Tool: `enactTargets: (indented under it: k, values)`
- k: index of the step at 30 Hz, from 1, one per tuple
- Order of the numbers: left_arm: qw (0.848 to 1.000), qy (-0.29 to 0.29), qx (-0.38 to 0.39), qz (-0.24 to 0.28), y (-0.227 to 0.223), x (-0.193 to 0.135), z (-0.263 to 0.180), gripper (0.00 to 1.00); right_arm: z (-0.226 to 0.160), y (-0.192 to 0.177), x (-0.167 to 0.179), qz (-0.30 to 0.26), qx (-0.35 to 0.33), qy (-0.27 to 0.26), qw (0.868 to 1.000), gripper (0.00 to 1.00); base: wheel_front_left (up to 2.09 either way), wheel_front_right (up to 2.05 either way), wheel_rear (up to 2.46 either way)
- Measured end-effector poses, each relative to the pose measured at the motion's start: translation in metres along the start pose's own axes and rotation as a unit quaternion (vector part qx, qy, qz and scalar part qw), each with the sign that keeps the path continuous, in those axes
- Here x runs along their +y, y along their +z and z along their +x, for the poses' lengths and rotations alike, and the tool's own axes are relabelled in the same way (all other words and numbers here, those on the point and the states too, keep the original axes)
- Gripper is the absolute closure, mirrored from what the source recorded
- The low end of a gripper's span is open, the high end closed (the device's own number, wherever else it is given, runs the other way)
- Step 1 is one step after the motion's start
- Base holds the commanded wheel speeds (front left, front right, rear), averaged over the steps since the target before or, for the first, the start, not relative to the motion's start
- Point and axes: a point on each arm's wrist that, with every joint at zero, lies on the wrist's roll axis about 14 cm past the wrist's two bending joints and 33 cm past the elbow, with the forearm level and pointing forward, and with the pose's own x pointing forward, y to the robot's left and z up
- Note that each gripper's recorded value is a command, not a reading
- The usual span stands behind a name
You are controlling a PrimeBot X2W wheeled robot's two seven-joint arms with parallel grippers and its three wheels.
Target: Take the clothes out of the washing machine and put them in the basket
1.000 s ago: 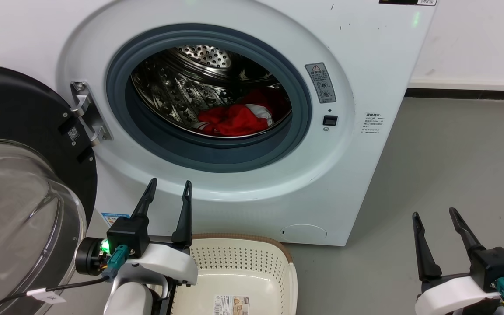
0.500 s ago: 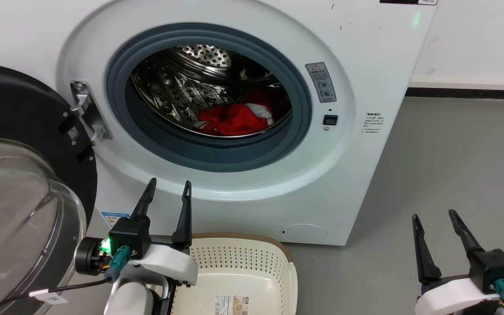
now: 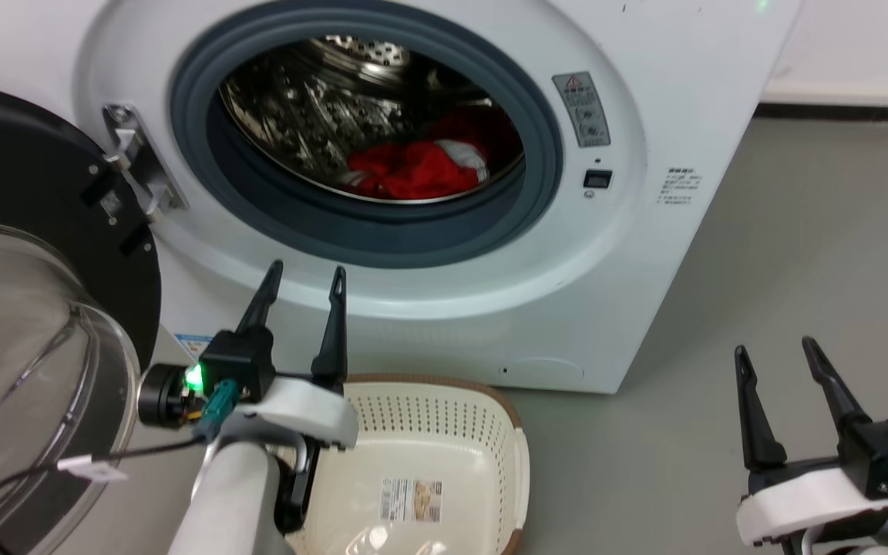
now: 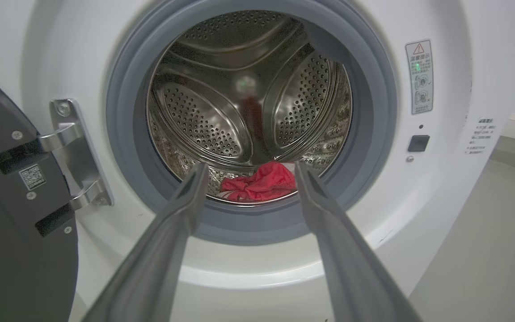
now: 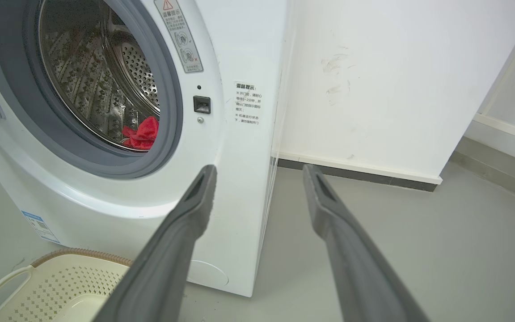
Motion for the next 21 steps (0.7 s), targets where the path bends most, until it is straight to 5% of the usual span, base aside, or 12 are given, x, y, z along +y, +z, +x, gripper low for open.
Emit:
enactTargets:
  k: [21]
  values:
    - [0.997, -0.036, 0.074, -0.007, -0.093, -0.016, 0.144, 0.0, 0.052, -0.065, -0.002, 0.012, 0.065, 0.005, 0.998, 0.0, 0.0, 0.0, 0.0]
